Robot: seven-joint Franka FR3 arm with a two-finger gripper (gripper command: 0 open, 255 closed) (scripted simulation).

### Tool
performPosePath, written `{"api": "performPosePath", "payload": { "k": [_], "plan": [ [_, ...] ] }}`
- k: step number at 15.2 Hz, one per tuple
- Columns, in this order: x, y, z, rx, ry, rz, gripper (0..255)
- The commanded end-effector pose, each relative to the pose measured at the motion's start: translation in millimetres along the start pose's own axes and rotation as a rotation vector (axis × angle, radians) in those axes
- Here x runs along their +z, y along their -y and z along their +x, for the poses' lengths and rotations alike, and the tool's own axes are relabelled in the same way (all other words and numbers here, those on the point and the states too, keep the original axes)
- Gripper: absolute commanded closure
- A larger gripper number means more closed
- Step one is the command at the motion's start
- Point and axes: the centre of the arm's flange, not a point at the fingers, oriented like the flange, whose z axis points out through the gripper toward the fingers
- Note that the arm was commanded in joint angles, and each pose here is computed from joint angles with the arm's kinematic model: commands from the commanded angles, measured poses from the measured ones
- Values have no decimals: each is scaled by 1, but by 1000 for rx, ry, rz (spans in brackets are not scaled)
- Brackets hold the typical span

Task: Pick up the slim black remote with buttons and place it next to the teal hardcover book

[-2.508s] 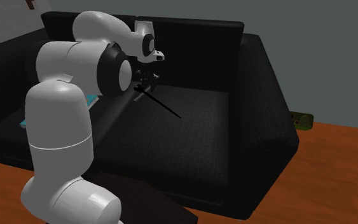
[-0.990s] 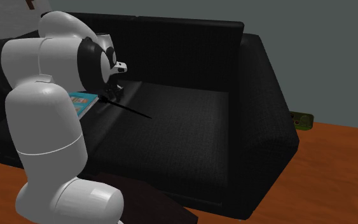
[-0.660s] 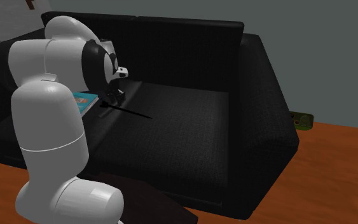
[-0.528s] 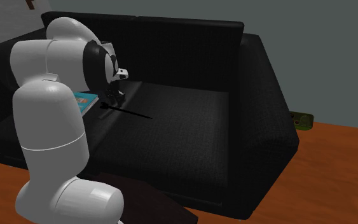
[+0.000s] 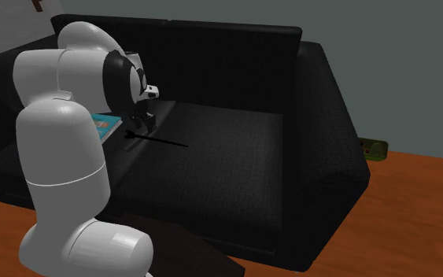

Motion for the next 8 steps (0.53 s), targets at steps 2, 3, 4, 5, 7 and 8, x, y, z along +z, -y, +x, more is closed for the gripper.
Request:
{"api": "performPosePath", "payload": {
  "k": [2, 3, 4, 5, 7, 8],
  "plan": [
    [0, 0, 0, 0, 0, 0, 0],
    [0, 0, 0, 0, 0, 0, 0],
    [0, 0, 0, 0, 0, 0, 0],
    [0, 0, 0, 0, 0, 0, 0],
    [-26, 0, 0, 0, 0, 0, 0],
    [-40, 0, 0, 0, 0, 0, 0]
  ]
}}
